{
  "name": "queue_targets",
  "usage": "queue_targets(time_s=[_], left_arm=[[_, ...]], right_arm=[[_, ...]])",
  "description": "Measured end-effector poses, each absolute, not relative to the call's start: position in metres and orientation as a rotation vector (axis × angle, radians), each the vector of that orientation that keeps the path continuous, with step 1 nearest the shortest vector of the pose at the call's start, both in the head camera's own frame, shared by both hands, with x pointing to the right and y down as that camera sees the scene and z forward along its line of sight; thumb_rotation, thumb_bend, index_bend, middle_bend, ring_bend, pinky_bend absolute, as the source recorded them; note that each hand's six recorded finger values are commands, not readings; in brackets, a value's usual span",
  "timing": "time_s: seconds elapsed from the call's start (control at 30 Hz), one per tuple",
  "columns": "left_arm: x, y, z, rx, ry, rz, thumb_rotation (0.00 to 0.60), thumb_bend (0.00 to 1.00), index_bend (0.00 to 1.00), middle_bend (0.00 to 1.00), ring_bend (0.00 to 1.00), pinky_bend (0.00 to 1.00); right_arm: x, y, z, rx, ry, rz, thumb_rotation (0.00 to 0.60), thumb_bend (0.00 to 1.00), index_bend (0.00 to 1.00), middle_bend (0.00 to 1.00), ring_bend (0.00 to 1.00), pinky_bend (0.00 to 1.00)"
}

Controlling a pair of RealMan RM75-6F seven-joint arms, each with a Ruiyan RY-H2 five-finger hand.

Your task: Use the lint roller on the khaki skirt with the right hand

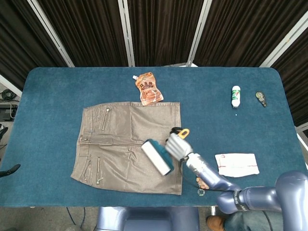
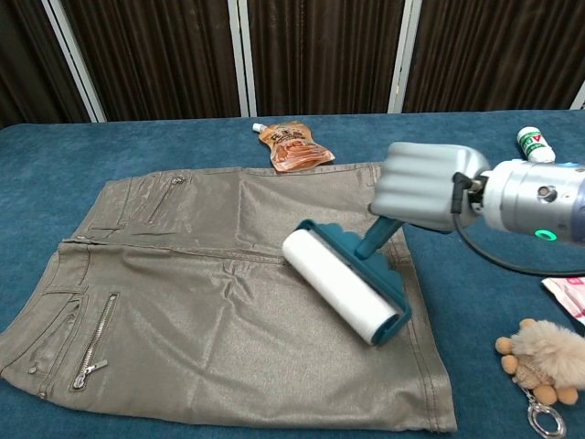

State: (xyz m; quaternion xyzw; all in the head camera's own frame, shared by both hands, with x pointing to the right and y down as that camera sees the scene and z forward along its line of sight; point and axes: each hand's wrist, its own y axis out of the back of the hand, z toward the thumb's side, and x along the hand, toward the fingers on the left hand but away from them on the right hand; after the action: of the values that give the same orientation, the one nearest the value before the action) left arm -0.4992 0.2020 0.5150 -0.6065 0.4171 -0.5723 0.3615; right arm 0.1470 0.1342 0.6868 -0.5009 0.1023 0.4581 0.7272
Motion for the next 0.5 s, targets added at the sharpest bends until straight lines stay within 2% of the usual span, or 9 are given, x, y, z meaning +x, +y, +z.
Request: queue_targets(time_s=[0.23, 0.5], left_arm=[[-0.493, 0.203, 0.517, -1.572, 1.058, -1.468, 0.600, 0.00, 0.00, 0.00, 0.00, 0.00], [-0.494, 0.201, 0.517, -1.573, 1.063, -1.468, 0.600, 0.00, 0.00, 0.00, 0.00, 0.00]], right_arm=[[0.194, 0.123, 0.696, -1.088, 0.233, 1.100, 0.600, 0.83, 0.47, 0.53, 0.45, 0.44], [0.176, 0.133, 0.692, -1.152, 0.206, 1.061, 0.600, 0.83, 0.47, 0.53, 0.45, 0.44]])
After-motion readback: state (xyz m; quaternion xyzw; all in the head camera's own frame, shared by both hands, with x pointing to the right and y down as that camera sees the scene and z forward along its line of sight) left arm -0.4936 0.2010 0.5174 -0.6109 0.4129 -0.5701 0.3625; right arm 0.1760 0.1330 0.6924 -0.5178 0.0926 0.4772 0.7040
